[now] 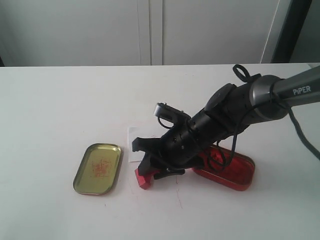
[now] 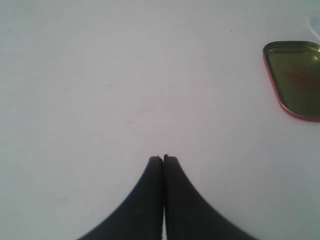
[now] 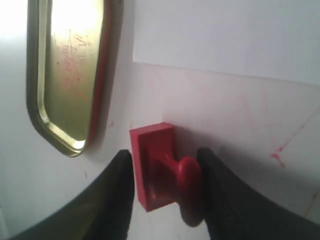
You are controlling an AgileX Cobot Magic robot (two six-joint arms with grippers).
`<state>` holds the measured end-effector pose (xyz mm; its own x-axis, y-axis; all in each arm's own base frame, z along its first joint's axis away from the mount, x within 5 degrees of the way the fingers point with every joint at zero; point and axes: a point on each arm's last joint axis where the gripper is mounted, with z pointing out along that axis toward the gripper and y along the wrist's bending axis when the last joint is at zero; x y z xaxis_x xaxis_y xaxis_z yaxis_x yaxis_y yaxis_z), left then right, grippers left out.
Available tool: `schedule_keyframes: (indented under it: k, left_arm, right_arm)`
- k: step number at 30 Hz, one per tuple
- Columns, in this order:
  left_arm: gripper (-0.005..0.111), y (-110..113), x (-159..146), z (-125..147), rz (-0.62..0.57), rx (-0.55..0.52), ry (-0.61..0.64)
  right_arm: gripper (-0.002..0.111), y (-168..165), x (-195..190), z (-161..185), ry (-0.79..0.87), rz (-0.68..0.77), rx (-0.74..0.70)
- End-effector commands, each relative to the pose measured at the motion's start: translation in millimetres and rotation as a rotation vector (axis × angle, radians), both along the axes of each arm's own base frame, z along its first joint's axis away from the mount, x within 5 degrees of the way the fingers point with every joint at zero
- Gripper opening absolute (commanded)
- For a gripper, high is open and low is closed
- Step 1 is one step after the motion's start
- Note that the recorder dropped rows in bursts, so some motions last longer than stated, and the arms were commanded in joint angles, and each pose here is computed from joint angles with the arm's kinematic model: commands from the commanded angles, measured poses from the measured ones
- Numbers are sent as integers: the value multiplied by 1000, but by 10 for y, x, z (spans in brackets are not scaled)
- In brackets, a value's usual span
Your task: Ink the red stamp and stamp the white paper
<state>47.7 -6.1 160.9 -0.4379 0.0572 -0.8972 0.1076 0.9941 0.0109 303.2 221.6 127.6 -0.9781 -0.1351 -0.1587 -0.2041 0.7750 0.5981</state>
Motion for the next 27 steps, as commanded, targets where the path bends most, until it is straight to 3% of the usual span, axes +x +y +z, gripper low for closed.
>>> schedule_keyframes:
  k: [1, 16, 20, 25, 27]
  left_arm:
    - [0, 0, -8, -43, 0, 0, 23]
    - [0, 0, -8, -43, 0, 0, 23]
    - [0, 0, -8, -43, 0, 0, 23]
    - [0, 0, -8, -43, 0, 0, 23]
    - [0, 0, -8, -43, 0, 0, 23]
  right_arm:
    - [40, -77, 29, 49, -45, -12, -60]
    - [39, -172, 92, 322, -202, -51, -126]
    - [29, -177, 79, 334, -203, -34, -132]
    - [0, -192, 58, 320, -202, 9, -157]
    - [0, -193, 58, 319, -203, 11, -159]
